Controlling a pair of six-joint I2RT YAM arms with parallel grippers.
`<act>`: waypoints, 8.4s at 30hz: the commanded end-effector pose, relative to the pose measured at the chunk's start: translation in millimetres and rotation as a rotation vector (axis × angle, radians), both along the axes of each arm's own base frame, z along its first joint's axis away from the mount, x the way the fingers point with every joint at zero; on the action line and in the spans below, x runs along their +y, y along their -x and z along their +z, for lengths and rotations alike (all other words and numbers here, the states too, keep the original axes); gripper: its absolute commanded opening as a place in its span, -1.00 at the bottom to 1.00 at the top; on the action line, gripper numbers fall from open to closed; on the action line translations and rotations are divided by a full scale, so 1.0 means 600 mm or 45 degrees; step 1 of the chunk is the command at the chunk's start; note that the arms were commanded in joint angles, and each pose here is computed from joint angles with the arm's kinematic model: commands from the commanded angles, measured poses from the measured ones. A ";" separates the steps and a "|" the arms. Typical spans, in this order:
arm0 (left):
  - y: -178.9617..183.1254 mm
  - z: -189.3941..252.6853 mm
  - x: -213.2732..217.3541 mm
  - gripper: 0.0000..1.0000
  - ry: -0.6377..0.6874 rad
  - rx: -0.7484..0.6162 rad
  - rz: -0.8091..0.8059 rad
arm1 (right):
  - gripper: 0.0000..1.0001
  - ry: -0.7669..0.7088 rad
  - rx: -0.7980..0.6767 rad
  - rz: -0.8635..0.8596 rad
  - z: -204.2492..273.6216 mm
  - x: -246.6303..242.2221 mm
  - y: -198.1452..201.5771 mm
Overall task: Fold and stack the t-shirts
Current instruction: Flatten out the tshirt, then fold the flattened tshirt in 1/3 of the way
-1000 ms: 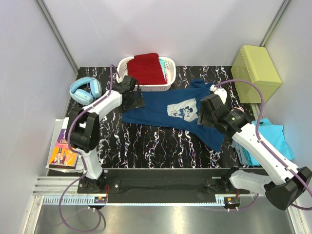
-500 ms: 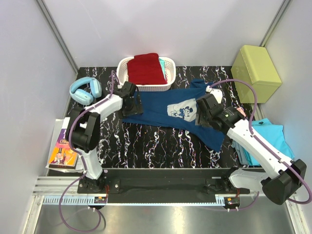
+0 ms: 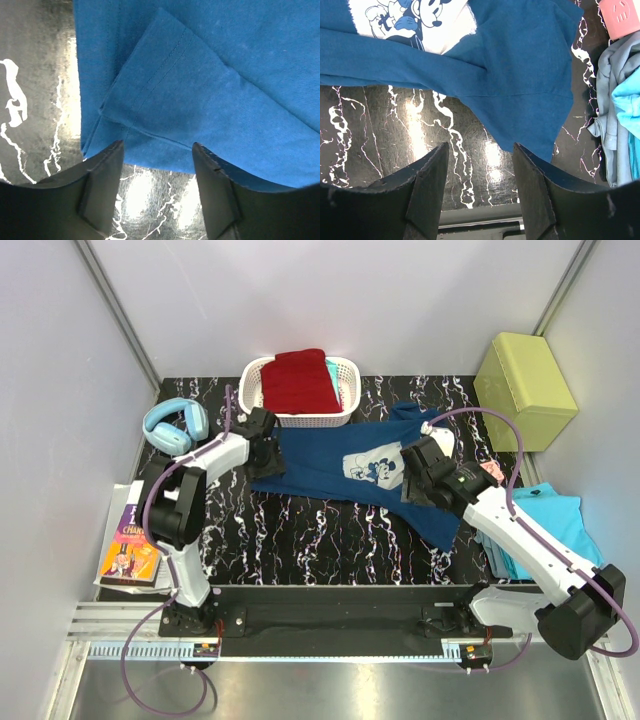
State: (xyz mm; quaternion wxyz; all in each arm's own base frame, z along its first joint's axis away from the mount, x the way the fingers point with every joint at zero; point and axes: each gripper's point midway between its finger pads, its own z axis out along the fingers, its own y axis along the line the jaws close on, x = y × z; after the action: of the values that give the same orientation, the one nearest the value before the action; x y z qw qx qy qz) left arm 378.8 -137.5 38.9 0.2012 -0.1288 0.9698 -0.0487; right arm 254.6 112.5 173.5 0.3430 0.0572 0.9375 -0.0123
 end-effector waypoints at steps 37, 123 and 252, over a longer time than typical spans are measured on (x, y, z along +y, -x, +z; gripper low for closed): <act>-0.032 0.034 0.044 -0.07 -0.146 -0.138 0.089 | 0.16 -0.025 -0.017 0.025 -0.011 0.013 -0.006; 0.165 0.115 -0.007 -1.00 -0.147 -0.131 -0.170 | 0.06 0.075 0.371 -0.576 -0.204 -0.088 0.038; 0.141 0.085 -0.040 0.17 -0.175 -0.049 -0.111 | 0.43 -0.020 0.326 -0.458 -0.116 -0.079 0.064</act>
State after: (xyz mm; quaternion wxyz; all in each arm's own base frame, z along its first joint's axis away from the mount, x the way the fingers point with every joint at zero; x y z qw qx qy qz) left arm 288.8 -148.3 90.7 0.2209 -0.0702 0.9723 0.0298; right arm 221.5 61.7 105.4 0.2169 0.2004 0.9517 -0.0845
